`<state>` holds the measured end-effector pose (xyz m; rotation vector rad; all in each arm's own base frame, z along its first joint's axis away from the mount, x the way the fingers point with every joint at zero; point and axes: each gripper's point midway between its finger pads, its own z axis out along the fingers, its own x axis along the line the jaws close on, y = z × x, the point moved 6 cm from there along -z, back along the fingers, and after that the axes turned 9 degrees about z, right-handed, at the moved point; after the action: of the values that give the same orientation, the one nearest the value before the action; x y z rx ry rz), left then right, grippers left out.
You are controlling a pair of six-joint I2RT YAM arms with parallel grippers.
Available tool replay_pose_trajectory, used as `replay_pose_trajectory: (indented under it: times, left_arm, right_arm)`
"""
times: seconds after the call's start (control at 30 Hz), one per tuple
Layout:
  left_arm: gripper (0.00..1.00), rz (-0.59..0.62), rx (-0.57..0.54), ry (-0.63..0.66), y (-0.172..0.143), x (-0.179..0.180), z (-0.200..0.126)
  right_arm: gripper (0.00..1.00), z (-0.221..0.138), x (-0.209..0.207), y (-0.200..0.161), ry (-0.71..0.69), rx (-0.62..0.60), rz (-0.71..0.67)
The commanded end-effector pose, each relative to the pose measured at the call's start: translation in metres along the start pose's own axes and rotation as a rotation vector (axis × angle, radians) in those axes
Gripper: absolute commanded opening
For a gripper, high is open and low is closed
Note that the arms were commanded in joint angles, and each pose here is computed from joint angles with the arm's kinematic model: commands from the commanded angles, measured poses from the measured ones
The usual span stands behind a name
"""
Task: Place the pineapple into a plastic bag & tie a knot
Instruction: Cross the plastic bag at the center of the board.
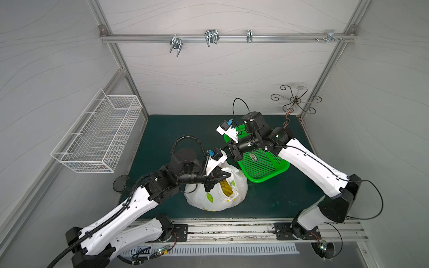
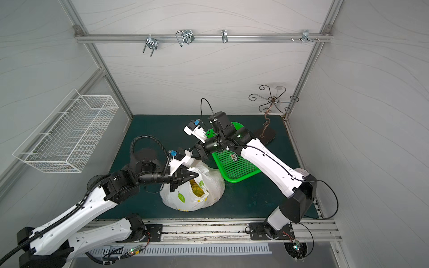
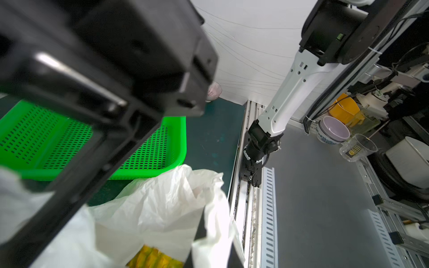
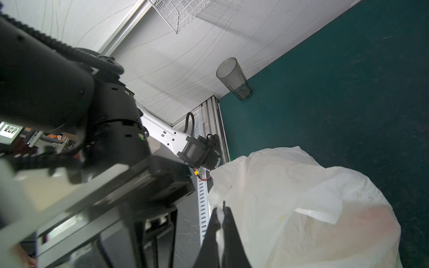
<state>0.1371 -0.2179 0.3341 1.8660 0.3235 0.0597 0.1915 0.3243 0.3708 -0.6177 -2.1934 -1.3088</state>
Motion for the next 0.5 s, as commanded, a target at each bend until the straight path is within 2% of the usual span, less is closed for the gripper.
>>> replay_pose_trajectory:
  times: [0.0,0.47]
  left_arm:
    - [0.00,-0.054,-0.156,-0.018,0.018,0.004,-0.014]
    - [0.00,-0.155,-0.163,0.034,0.004,0.018,-0.021]
  right_arm:
    - [0.00,-0.008,0.006,-0.002,-0.005,-0.038,-0.047]
    - [0.00,-0.019,0.008,-0.005,-0.084,-0.062,-0.092]
